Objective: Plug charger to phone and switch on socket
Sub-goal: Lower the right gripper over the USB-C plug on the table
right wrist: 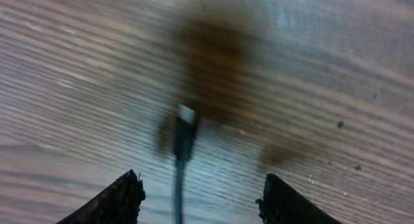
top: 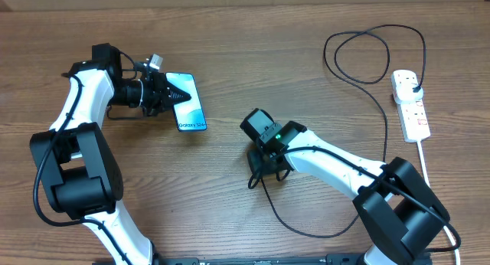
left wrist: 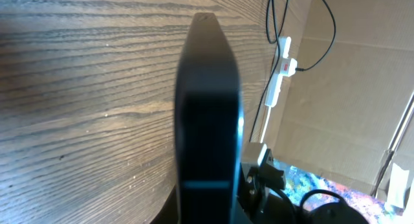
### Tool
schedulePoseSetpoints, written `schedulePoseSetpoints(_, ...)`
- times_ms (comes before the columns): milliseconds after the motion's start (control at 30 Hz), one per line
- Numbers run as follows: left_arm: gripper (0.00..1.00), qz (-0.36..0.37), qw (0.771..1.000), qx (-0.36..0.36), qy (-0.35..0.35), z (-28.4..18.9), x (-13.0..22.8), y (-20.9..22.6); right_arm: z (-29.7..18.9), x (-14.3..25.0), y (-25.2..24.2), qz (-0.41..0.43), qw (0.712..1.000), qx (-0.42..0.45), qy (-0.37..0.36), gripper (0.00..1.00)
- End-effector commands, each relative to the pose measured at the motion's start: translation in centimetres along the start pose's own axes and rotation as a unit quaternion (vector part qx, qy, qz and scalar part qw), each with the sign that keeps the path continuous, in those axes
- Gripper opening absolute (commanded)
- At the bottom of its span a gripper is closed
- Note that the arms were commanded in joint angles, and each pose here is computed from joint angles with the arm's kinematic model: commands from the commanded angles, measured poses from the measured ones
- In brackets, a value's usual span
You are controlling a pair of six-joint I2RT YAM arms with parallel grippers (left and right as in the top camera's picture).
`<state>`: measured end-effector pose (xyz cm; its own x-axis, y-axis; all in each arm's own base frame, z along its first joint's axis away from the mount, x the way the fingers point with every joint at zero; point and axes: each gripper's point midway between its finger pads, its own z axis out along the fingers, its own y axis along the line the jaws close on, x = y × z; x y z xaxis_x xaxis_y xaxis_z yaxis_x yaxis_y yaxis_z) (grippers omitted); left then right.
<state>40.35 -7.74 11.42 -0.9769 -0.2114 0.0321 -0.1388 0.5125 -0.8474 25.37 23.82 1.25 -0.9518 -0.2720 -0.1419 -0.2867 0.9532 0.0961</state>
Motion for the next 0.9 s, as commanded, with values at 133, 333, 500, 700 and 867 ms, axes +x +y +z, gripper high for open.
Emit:
schedulePoseSetpoints(133, 0.04, 0.006, 1.0, 0.006, 0.014, 1.0, 0.5, -0.8, 2.6, 1.3, -0.9, 0.008, 1.0, 0.008, -0.023, 0.42)
schedulePoseSetpoints(333, 0.04, 0.005, 1.0, -0.003, 0.013, 1.0, 0.4, -0.5, 2.4, 2.3, -5.0, 0.009, 0.994, 0.11, -0.019, 0.33)
schedulePoseSetpoints(500, 0.04, 0.006, 1.0, -0.002, 0.013, 1.0, 0.4, -0.5, 2.5, 2.4, -5.6, 0.048, 0.994, 0.102, -0.012, 0.33)
schedulePoseSetpoints(700, 0.04, 0.007, 1.0, -0.002, 0.012, 1.0, 0.4, -0.5, 2.8, 1.0, -1.7, 0.051, 0.998, -0.002, -0.023, 0.33)
schedulePoseSetpoints(867, 0.04, 0.007, 1.0, -0.002, 0.012, 1.0, 0.4, -0.5, 2.8, 1.0, -1.6, 0.051, 0.998, -0.005, -0.023, 0.18)
